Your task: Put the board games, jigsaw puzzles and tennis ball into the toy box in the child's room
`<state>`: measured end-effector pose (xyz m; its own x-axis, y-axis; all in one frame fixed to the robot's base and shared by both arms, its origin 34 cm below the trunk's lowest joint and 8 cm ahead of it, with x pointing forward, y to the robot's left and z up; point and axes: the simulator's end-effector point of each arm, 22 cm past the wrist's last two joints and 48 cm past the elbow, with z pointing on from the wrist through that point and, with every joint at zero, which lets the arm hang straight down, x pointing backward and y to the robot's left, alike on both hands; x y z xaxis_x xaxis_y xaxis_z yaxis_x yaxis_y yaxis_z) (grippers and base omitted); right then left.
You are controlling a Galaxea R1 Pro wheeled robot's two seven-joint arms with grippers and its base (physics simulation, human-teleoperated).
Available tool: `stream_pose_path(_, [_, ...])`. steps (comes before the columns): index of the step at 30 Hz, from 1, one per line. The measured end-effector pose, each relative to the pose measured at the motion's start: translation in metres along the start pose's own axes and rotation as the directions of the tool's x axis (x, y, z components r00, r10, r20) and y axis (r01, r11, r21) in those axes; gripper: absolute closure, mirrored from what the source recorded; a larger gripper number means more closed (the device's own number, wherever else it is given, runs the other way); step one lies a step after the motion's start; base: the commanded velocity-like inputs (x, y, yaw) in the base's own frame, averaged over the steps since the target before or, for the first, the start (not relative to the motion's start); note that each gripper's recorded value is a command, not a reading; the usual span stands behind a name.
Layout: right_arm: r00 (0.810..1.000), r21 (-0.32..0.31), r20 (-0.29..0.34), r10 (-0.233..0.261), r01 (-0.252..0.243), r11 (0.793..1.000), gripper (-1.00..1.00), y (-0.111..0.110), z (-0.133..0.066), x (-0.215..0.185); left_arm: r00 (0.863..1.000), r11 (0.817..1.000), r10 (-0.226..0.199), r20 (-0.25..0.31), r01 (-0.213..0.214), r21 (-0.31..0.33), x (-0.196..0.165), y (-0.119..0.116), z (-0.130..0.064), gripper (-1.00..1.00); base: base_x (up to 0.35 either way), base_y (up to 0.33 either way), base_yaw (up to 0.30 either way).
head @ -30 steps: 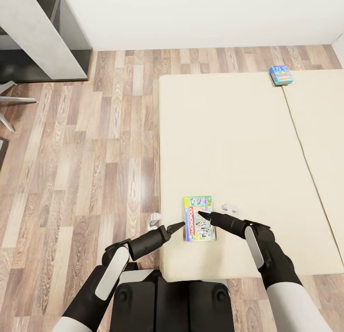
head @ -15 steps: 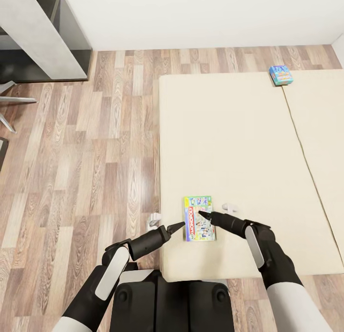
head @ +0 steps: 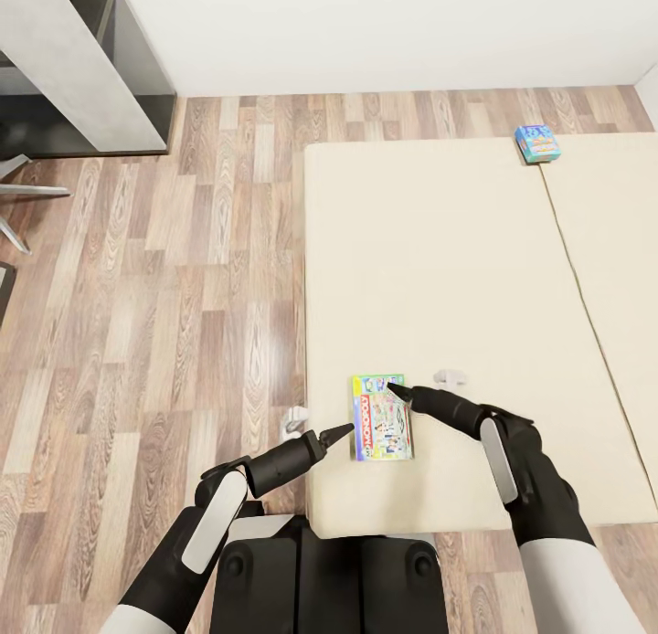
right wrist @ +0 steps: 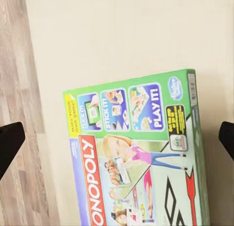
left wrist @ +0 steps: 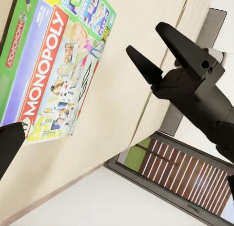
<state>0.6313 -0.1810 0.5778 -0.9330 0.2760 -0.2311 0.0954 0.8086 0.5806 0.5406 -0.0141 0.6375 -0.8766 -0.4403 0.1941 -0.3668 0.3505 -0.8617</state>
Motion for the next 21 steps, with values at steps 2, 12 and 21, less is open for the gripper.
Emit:
stream_pose_path(2, [1.0,0.001,0.008,-0.011,0.011,1.0,-1.0,0.001,-0.004,-0.007,1.0,1.0,0.0,0.0,0.0,0.0,0.0,0.0,0.0,-1.0,0.0,0.0,0.0])
stream_pose_path(12, [1.0,0.006,-0.027,-0.002,0.003,1.0,-1.0,0.003,-0.013,-0.007,1.0,1.0,-0.002,-0.001,0.002,-0.002,0.001,0.001,0.0,-1.0,0.0,0.0,0.0])
stream_pose_path(21, [1.0,0.058,-0.014,0.025,-0.024,0.998,-1.0,-0.022,-0.04,-0.019,1.0,1.0,-0.002,0.0,0.002,-0.003,0.001,0.001,0.0,-1.0,0.0,0.0,0.0])
